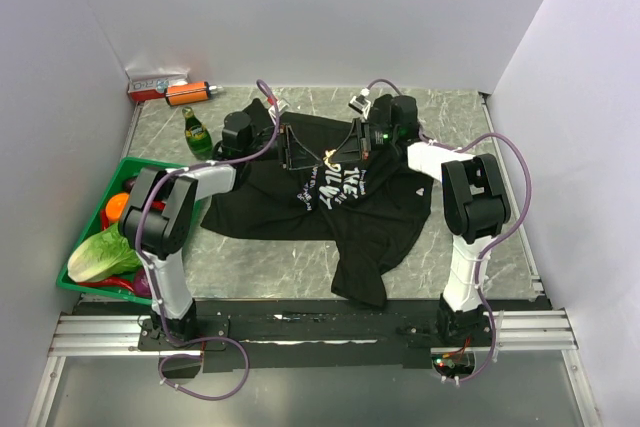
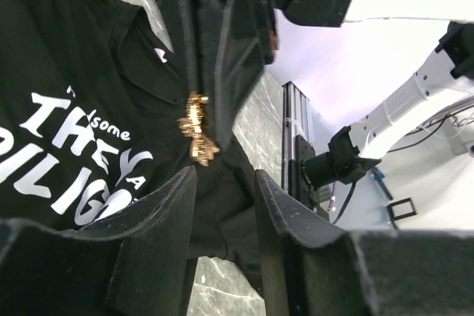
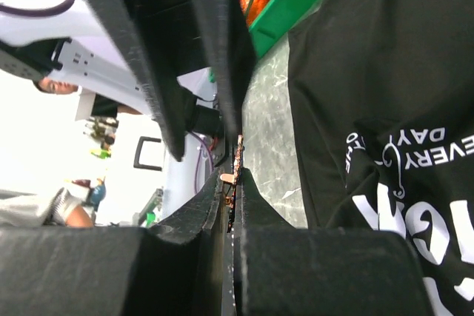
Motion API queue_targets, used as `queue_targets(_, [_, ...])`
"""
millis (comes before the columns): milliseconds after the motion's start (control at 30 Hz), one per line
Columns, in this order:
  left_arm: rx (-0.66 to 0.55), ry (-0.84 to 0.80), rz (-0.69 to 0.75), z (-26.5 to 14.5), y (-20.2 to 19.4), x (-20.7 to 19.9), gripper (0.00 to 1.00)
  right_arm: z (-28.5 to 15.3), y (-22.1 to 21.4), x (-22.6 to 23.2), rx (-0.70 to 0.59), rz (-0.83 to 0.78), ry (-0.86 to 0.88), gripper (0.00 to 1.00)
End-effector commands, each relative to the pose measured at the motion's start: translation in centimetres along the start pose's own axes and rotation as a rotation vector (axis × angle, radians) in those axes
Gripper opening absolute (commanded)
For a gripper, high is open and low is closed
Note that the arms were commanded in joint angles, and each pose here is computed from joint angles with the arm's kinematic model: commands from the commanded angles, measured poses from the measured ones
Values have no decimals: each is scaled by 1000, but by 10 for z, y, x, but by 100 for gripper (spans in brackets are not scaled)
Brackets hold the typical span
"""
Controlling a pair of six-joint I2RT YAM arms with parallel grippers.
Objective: Remove the brooch from the garment
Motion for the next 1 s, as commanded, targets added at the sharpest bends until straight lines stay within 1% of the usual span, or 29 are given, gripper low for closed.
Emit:
queue_targets(0, [-38, -37, 25, 5, 17, -2, 43, 6, 12, 11, 33, -106, 50, 3])
queue_targets(67, [-45, -47, 25, 6, 20, -2, 43, 9, 14, 12, 39, -128, 53, 3])
queue_targets(167, [-53, -62, 11, 8, 22, 0, 40, 11, 13, 11, 43, -116, 50, 3])
queue_targets(267, [-60, -70, -6, 10, 23, 3, 39, 11, 13, 8, 44, -103, 47, 3])
queue_targets(467, [-71, -70, -23, 13, 26, 10, 32, 14, 14, 5, 54, -96, 51, 3])
queue_targets(600, [-69, -75, -19, 15, 29, 13, 23, 16, 17, 4, 57, -96, 54, 3])
queue_targets(667, [-68, -77, -20, 16, 29, 15, 20, 18, 17, 4, 59, -96, 54, 3])
queue_targets(767, [-58, -91, -16, 17, 28, 14, 4, 18, 19, 2, 56, -95, 49, 3])
queue_targets(800, [-57, -94, -10, 16, 29, 14, 1, 18, 19, 1, 54, -93, 47, 3])
queue_targets(833, [-53, -97, -9, 16, 28, 14, 1, 18, 20, 2, 53, -105, 44, 4])
queue_targets(867, [-48, -103, -4, 15, 29, 12, 1, 18, 20, 2, 54, -97, 41, 4])
queue_targets(967, [-44, -99, 25, 13, 32, 8, 1, 15, 24, 4, 40, -117, 19, 24])
Point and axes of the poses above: each gripper's point midway between its finger pads, its own z axis out along the fingers, its own x axis along the line the jaws close on, y = z × x, the point moved 8 cm from there along -z, back along the fingers, and after that the axes turned 1 degree about -z, right-handed, at the moved point
